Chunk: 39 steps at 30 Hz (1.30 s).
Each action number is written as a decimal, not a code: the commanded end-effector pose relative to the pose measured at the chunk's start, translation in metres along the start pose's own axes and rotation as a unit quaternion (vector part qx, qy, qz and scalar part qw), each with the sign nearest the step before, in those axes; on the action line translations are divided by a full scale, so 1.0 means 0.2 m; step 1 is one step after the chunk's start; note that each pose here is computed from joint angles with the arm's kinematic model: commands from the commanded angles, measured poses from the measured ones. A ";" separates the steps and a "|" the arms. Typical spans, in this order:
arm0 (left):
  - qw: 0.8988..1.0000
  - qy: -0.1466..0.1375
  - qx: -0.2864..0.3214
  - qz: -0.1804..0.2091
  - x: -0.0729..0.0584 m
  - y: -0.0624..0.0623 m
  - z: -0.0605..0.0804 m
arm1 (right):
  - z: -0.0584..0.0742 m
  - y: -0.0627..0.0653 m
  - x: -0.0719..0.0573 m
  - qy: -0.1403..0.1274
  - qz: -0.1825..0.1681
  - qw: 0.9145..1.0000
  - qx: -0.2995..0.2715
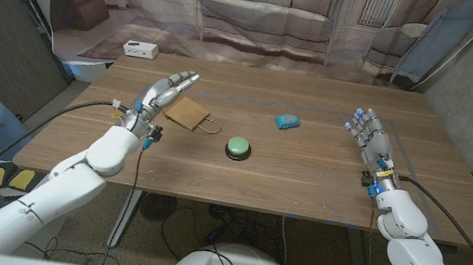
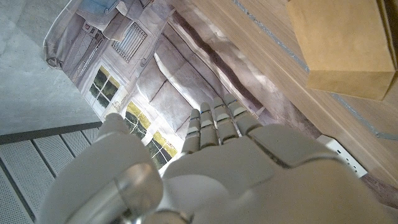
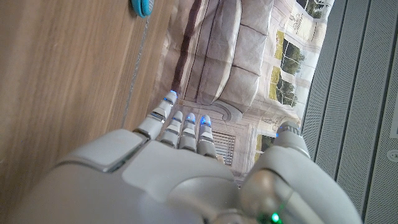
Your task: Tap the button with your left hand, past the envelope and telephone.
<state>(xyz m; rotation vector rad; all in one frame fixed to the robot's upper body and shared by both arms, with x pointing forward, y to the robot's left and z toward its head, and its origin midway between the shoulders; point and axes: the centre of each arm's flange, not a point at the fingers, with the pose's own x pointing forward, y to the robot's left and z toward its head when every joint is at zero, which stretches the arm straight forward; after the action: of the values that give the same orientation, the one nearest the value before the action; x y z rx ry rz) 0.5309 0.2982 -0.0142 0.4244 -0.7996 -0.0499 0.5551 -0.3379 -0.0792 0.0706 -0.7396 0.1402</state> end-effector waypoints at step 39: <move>0.993 0.015 -0.114 -0.010 0.08 -0.05 -0.14 | 0.01 -0.04 0.08 0.007 0.012 1.000 -0.008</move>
<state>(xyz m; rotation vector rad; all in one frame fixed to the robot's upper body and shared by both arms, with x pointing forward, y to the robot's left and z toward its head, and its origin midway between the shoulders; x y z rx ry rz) 0.5593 0.3000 -0.0253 0.2124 -0.7567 -0.1488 0.5645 -0.3431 -0.0696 0.0478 -0.7285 0.1537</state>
